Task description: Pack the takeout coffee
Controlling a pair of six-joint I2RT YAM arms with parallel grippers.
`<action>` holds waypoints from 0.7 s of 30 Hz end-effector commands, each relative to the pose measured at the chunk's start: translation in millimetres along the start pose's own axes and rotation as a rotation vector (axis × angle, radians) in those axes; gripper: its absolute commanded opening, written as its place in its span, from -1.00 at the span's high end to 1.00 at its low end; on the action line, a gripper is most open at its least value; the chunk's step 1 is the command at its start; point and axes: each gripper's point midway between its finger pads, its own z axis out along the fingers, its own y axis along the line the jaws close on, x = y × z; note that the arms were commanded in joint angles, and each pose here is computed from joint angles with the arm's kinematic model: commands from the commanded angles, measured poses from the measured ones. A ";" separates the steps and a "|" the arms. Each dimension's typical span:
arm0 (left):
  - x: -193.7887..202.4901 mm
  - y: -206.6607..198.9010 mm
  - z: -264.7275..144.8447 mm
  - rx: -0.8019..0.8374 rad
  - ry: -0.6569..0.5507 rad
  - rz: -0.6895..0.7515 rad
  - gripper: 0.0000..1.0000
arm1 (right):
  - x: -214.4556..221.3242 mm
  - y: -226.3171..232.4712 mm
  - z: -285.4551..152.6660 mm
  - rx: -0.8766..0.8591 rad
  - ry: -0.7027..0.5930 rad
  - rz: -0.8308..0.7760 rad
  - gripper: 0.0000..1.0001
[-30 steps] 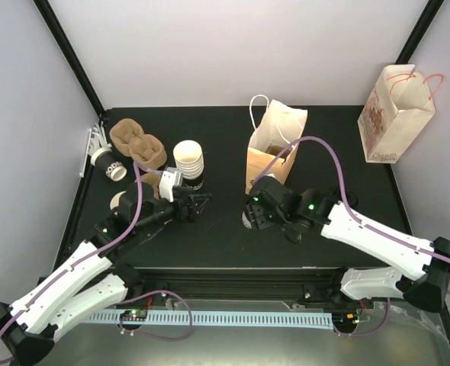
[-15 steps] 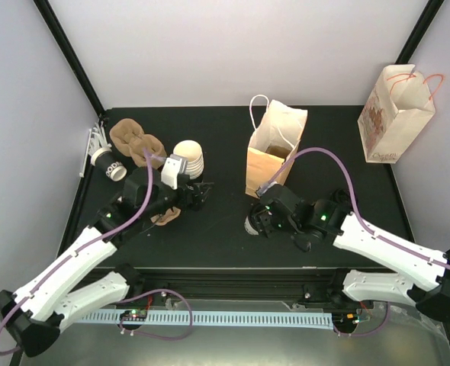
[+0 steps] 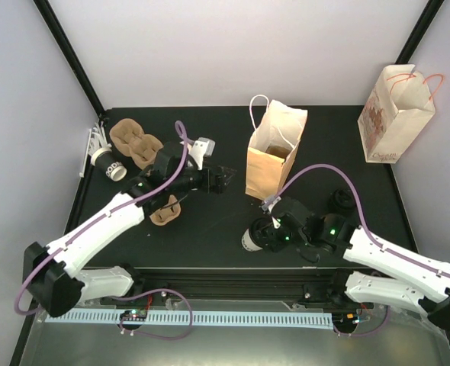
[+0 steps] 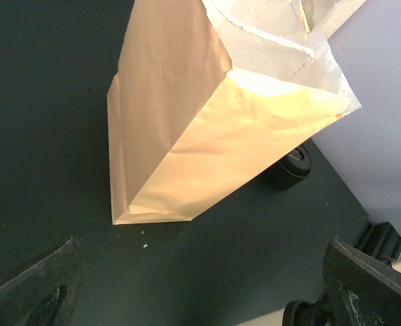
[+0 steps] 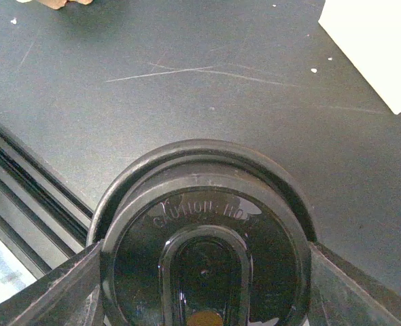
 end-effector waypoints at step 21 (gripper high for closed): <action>-50.1 -13.9 78.0 -0.091 0.056 0.093 -0.72 | -34.4 -8.3 -32.8 0.012 -0.262 0.024 -0.20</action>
